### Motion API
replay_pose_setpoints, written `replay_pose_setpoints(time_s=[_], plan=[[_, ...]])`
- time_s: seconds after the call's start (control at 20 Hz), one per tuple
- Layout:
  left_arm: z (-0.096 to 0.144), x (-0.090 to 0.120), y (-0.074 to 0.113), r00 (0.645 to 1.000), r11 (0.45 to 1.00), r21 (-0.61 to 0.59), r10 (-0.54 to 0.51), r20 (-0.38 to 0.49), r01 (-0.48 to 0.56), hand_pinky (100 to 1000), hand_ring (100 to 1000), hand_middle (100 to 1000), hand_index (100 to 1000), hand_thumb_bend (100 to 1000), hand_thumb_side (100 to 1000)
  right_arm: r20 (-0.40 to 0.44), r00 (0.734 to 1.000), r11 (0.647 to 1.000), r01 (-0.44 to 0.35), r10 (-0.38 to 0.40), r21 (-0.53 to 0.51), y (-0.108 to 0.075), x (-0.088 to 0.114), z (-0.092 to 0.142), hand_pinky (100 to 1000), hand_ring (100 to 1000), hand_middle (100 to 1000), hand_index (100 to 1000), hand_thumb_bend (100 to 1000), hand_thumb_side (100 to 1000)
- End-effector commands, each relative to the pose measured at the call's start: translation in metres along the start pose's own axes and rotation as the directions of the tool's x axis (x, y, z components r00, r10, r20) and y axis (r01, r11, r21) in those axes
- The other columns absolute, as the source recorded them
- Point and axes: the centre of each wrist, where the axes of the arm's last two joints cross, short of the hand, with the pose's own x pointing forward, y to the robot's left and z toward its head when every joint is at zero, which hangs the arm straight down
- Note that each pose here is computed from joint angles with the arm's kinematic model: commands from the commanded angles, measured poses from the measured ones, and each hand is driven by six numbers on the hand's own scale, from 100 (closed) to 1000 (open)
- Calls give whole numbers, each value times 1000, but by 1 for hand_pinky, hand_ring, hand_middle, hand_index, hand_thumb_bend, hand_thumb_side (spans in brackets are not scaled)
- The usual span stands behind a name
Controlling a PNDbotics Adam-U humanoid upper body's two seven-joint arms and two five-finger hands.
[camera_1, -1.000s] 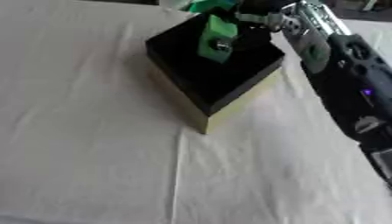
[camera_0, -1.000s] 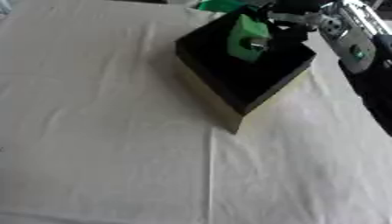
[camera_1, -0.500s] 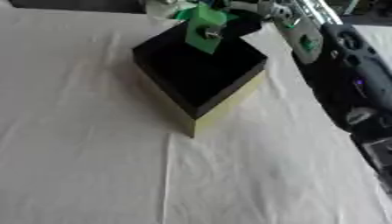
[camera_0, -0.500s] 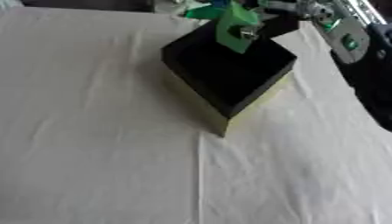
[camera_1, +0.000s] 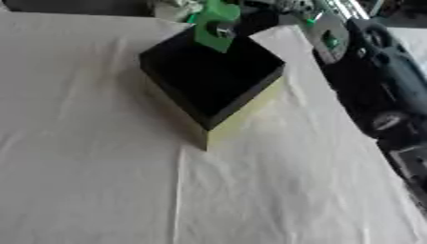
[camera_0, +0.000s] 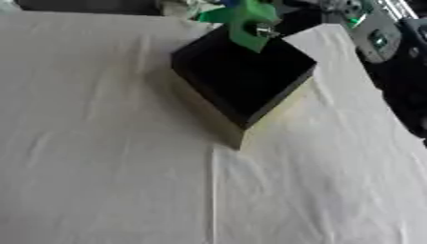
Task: Pick up objects on the table and place them in the box.
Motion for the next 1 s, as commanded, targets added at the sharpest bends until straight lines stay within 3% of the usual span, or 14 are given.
replay_pose_setpoints(time_s=[0.05, 0.4, 1.0], plan=[[-5, 5, 2, 1000, 1000, -11, -10, 29, 10, 649, 730, 603, 718, 193, 941, 45, 997, 997, -60, 63, -52, -23, 16, 3, 809, 734, 664, 726, 100, 861], [-5, 6, 1, 999, 1000, -13, -3, 36, 4, 649, 731, 604, 718, 193, 940, 117, 989, 995, -90, 93, -37, -19, 45, -12, 747, 699, 629, 700, 100, 863], [-5, 6, 0, 999, 1000, -14, 3, 37, -3, 650, 733, 605, 718, 191, 942, 145, 988, 993, -71, 57, 95, 30, 53, -35, 696, 679, 616, 685, 100, 888]])
